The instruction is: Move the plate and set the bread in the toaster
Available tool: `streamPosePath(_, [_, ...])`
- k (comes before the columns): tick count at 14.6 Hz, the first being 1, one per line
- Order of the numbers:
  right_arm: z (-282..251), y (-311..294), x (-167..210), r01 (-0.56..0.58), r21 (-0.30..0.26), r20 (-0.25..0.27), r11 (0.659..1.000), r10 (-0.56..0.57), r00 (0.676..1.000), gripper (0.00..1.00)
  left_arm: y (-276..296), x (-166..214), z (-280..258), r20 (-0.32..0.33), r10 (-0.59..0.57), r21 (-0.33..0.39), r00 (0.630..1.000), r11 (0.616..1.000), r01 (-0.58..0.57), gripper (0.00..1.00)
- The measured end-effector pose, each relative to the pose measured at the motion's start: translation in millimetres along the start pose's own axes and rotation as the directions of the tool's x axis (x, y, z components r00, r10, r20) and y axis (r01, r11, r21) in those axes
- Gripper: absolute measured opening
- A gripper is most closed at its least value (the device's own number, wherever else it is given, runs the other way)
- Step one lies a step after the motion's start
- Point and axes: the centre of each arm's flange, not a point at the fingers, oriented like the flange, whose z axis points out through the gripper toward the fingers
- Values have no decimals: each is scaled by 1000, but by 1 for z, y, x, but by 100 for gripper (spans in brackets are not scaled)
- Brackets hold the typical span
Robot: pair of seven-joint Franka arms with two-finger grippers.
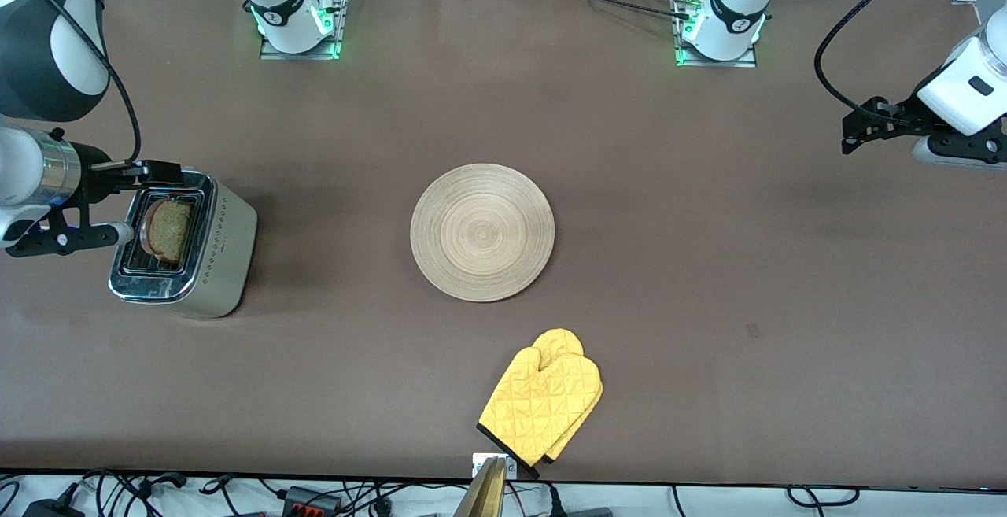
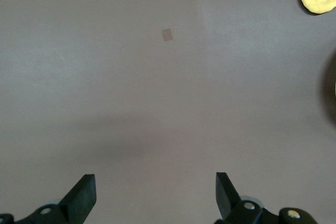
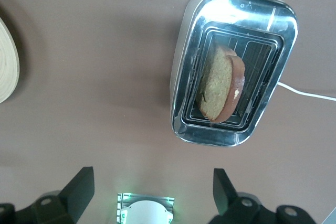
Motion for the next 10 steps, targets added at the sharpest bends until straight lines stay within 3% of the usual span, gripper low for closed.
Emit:
streamPosePath(2, [0, -2, 0, -3, 44, -6, 999, 4, 1000, 100, 0, 0, 0, 0, 0, 0, 1000, 1000, 0, 100])
streamPosePath(5, [0, -3, 2, -101, 67, -14, 993, 102, 995, 100, 1, 0, 0, 0, 1, 0, 1000, 1000, -1, 100])
streamPosePath(10, [-6, 7, -16, -160, 93, -97, 983, 169, 981, 100, 2, 0, -1, -1, 3, 0, 1000, 1000, -3, 100])
